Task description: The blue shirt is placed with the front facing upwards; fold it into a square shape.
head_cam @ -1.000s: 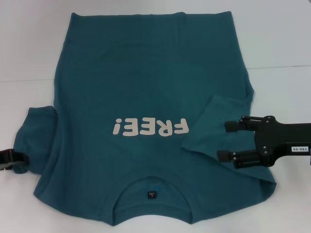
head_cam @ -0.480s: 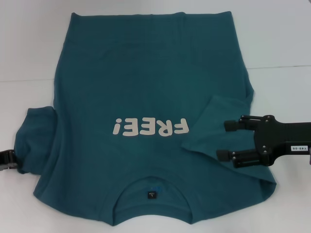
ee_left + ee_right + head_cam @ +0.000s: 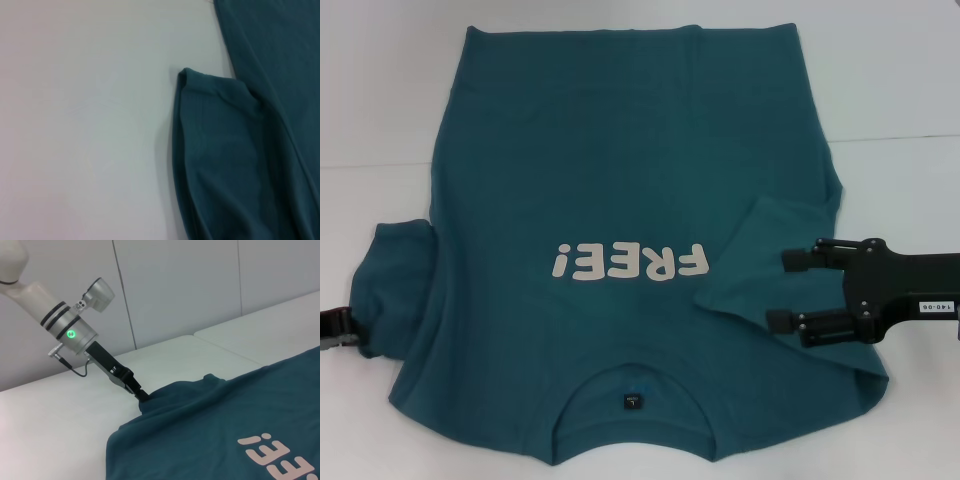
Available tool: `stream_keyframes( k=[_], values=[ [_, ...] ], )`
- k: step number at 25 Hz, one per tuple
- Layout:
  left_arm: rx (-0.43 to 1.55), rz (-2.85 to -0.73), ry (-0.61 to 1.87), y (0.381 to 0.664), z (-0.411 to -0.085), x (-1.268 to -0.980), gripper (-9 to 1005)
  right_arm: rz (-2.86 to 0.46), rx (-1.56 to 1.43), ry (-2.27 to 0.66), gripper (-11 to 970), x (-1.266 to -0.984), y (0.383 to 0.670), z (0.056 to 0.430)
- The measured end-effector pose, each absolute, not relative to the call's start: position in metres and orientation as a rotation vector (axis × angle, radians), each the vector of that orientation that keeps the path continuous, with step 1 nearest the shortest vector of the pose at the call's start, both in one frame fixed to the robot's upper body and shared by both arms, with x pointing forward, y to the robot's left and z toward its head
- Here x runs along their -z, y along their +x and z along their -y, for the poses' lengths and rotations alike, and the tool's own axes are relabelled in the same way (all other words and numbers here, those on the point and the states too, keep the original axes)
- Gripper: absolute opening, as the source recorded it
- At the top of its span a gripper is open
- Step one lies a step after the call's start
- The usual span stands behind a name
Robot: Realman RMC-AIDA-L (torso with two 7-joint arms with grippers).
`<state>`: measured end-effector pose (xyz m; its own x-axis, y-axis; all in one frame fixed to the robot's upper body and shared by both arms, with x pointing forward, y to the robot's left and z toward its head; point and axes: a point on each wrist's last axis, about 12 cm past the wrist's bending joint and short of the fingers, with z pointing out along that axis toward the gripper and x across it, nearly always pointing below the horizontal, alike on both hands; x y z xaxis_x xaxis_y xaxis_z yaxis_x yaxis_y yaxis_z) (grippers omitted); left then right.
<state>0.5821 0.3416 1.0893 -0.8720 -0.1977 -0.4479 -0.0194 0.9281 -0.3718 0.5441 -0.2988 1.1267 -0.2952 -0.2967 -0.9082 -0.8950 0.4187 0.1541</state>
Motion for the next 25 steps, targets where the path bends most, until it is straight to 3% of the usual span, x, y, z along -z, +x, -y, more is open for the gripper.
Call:
stream_keyframes(
  k=[25],
  values=[
    [0.4, -2.523, -0.158, 0.591, -0.356, -1.108, 30, -1.81, -0.872, -1.022, 948, -1.126, 0.545, 0.298]
  ],
)
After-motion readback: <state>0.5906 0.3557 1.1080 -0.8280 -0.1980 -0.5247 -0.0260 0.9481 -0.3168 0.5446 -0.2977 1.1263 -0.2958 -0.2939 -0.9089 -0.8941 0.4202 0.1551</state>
